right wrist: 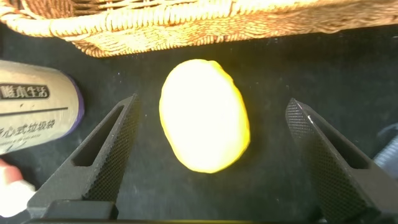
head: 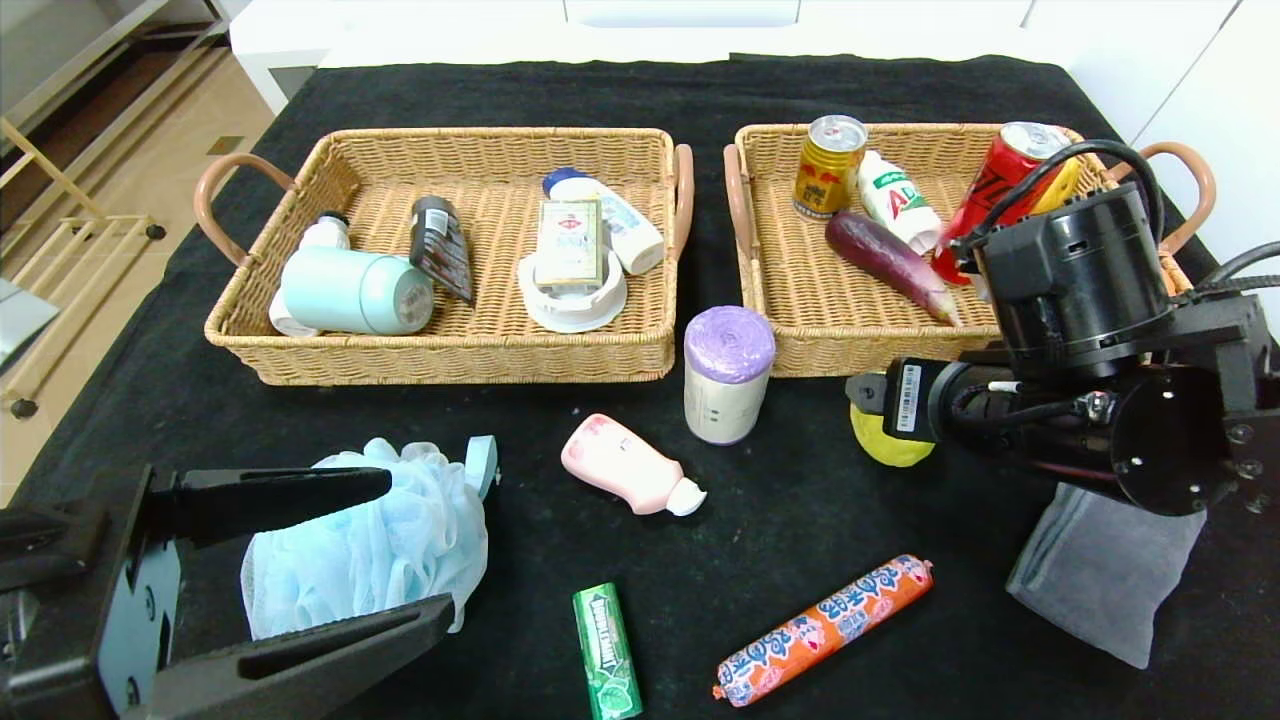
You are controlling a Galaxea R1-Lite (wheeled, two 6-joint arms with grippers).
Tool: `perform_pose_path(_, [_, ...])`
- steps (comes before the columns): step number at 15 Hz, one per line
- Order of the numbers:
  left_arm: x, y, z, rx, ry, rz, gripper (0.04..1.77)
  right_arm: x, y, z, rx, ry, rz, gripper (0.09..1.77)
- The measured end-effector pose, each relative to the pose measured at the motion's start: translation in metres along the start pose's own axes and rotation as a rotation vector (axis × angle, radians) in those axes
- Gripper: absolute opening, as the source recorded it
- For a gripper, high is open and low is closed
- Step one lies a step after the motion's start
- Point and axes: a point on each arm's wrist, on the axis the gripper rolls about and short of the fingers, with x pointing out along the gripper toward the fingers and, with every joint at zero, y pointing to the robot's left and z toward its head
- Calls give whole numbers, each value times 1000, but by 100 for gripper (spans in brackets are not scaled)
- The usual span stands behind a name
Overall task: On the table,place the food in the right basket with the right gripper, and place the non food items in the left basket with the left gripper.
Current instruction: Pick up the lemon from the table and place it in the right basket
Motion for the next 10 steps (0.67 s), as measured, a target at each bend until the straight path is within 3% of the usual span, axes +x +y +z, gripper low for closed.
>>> perform_pose_path(10, [0, 0, 0, 0, 0, 1, 172, 28, 6, -10, -7, 41, -39, 171])
